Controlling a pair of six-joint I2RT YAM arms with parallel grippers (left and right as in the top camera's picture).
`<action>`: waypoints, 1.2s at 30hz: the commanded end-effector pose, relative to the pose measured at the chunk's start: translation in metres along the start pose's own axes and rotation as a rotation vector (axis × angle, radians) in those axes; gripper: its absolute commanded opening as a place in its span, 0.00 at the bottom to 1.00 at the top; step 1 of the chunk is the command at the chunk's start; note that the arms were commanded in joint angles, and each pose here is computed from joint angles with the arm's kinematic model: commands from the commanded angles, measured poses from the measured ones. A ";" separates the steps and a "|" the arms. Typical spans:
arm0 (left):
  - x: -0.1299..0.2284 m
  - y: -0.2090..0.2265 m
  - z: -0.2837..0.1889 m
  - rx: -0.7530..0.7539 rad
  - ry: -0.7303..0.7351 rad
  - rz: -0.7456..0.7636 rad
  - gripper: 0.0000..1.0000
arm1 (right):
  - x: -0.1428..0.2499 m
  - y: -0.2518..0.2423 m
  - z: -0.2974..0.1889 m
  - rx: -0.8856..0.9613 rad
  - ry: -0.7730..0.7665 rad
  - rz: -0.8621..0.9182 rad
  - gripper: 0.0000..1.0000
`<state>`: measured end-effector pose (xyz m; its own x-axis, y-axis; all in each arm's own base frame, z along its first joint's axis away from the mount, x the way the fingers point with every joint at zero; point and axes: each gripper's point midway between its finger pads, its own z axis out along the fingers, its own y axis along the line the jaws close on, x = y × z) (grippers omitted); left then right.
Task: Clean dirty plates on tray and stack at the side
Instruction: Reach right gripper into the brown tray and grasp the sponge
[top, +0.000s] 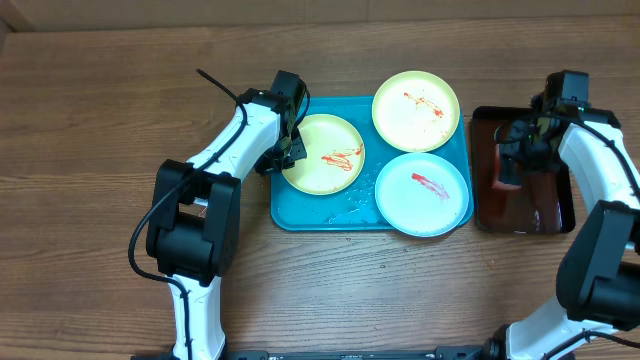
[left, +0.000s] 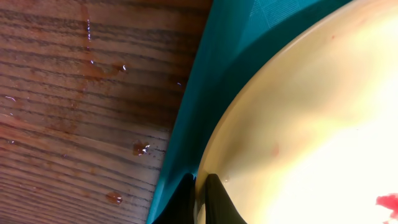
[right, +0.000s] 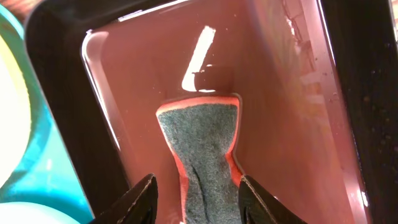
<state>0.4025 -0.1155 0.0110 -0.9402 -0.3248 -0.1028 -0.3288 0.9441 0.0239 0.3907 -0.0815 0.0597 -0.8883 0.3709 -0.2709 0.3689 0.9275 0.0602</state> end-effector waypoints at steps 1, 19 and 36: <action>-0.003 0.014 0.008 -0.075 -0.020 0.019 0.04 | -0.002 -0.006 0.008 0.022 0.014 0.000 0.44; -0.004 0.019 0.008 -0.083 -0.016 0.018 0.04 | 0.028 -0.007 0.042 -0.002 0.042 0.005 0.34; -0.018 0.037 -0.006 -0.097 0.006 0.069 0.04 | 0.022 -0.001 0.042 -0.034 0.017 0.057 0.04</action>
<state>0.4028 -0.0866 0.0217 -0.9576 -0.2782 -0.0753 -0.2836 0.9560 0.0745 0.3851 -0.0767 0.0155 -0.8758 0.4061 -0.2610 0.3945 0.9137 0.0980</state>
